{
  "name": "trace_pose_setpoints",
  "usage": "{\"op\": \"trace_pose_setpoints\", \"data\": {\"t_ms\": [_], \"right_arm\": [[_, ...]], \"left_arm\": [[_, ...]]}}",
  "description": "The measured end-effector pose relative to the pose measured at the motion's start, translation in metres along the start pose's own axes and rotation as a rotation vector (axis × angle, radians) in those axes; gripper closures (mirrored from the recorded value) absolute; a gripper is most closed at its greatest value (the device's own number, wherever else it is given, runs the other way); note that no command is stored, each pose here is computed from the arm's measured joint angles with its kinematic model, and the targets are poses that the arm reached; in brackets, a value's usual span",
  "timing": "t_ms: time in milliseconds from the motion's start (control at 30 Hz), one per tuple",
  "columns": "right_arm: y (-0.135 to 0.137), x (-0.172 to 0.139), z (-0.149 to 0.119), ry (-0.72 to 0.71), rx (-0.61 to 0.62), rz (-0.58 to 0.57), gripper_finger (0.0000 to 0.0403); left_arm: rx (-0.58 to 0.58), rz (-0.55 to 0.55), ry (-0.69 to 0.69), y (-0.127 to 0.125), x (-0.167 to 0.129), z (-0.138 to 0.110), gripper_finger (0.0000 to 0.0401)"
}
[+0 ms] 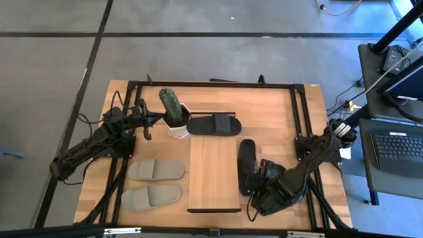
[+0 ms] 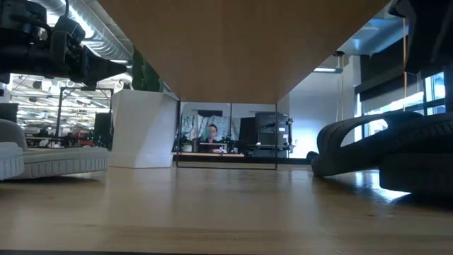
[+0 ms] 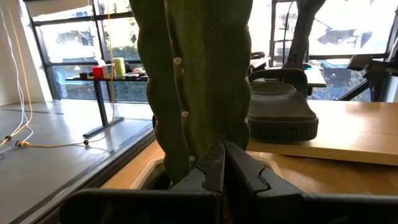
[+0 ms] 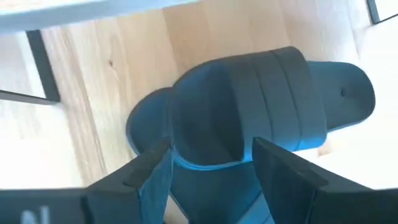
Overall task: Pick and place slides into the shelf
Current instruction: Put the black slide on the shelf
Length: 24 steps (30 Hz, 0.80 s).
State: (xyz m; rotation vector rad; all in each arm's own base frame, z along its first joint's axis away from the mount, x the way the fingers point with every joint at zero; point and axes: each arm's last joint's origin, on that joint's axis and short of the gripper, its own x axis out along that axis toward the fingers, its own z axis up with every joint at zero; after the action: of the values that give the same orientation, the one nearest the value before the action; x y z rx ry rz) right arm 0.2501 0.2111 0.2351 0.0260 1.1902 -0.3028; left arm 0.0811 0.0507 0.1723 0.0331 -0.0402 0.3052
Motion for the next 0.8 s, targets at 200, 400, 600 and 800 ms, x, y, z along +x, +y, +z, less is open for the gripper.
{"op": "trace_pose_setpoints", "data": {"t_ms": [200, 400, 600, 800], "right_arm": [[-0.006, 0.006, -0.002, 0.009, -0.078, -0.049, 0.0186], [0.001, 0.027, -0.005, 0.014, -0.187, -0.12, 0.0188], [0.008, 0.046, -0.009, 0.039, -0.218, -0.187, 0.0188], [0.005, 0.047, -0.009, 0.003, -0.207, -0.261, 0.0188]], "left_arm": [[0.0, 0.0, 0.0, 0.0, 0.0, 0.0, 0.0401], [0.0, 0.0, 0.0, 0.0, 0.0, 0.0, 0.0401], [0.0, 0.0, 0.0, 0.0, 0.0, 0.0, 0.0401], [0.0, 0.0, 0.0, 0.0, 0.0, 0.0, 0.0401]]}}
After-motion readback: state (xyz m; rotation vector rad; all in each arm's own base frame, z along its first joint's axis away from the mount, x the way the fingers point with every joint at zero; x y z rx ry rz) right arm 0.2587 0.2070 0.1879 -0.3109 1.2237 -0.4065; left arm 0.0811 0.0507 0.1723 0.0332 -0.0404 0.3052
